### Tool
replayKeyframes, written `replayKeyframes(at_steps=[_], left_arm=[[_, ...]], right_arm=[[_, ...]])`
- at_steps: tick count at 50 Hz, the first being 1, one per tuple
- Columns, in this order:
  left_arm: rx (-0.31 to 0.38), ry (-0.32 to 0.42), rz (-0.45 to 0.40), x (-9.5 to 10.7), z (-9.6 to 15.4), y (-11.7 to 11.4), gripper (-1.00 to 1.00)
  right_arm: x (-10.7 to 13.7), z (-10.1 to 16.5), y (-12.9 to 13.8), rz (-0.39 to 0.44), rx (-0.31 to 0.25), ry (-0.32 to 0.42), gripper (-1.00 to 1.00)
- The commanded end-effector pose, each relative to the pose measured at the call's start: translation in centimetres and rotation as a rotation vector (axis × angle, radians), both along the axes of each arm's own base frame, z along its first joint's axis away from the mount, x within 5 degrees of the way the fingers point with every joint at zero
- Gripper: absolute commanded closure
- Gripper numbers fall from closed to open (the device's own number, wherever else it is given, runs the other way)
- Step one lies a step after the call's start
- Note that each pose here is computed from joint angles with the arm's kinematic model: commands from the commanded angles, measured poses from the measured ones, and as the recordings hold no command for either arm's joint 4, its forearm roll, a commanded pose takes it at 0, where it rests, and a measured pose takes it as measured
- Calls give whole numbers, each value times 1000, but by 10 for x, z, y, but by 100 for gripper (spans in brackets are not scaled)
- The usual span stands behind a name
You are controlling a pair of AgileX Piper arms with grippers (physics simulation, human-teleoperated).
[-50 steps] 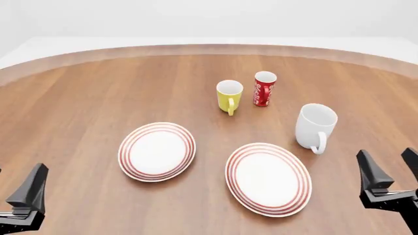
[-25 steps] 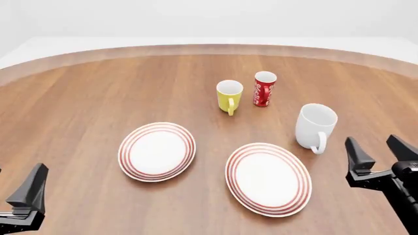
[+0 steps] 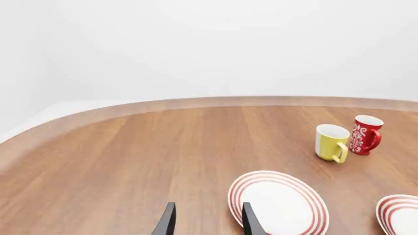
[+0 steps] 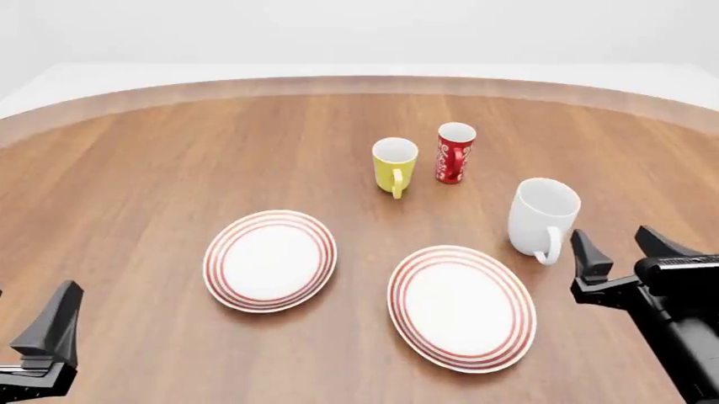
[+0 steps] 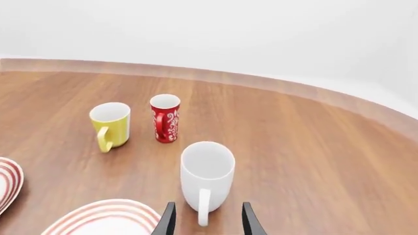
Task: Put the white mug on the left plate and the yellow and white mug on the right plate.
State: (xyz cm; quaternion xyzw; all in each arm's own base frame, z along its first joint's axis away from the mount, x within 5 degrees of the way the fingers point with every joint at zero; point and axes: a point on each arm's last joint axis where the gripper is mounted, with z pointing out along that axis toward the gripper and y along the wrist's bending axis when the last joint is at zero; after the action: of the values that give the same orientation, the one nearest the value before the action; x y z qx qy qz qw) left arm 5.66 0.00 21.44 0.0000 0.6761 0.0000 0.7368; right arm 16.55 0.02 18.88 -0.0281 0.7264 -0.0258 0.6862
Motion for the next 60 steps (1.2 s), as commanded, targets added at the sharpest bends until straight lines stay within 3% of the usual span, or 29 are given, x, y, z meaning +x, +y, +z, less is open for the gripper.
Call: replayKeyframes(at_steps=[1,24,27,60], left_arm=[[0,0,0,0,0,0,-100],[0,0,0,0,0,0,-100],[0,0,0,0,0,0,-100],[0,0,0,0,0,0,-100]], right_arm=[[14,-10,0,3,1,23,-100],[41,-30,3,15,5,67,-100],[46,-33,3,12,48,79,-100],[74,-59,2,3,47,145,-100]])
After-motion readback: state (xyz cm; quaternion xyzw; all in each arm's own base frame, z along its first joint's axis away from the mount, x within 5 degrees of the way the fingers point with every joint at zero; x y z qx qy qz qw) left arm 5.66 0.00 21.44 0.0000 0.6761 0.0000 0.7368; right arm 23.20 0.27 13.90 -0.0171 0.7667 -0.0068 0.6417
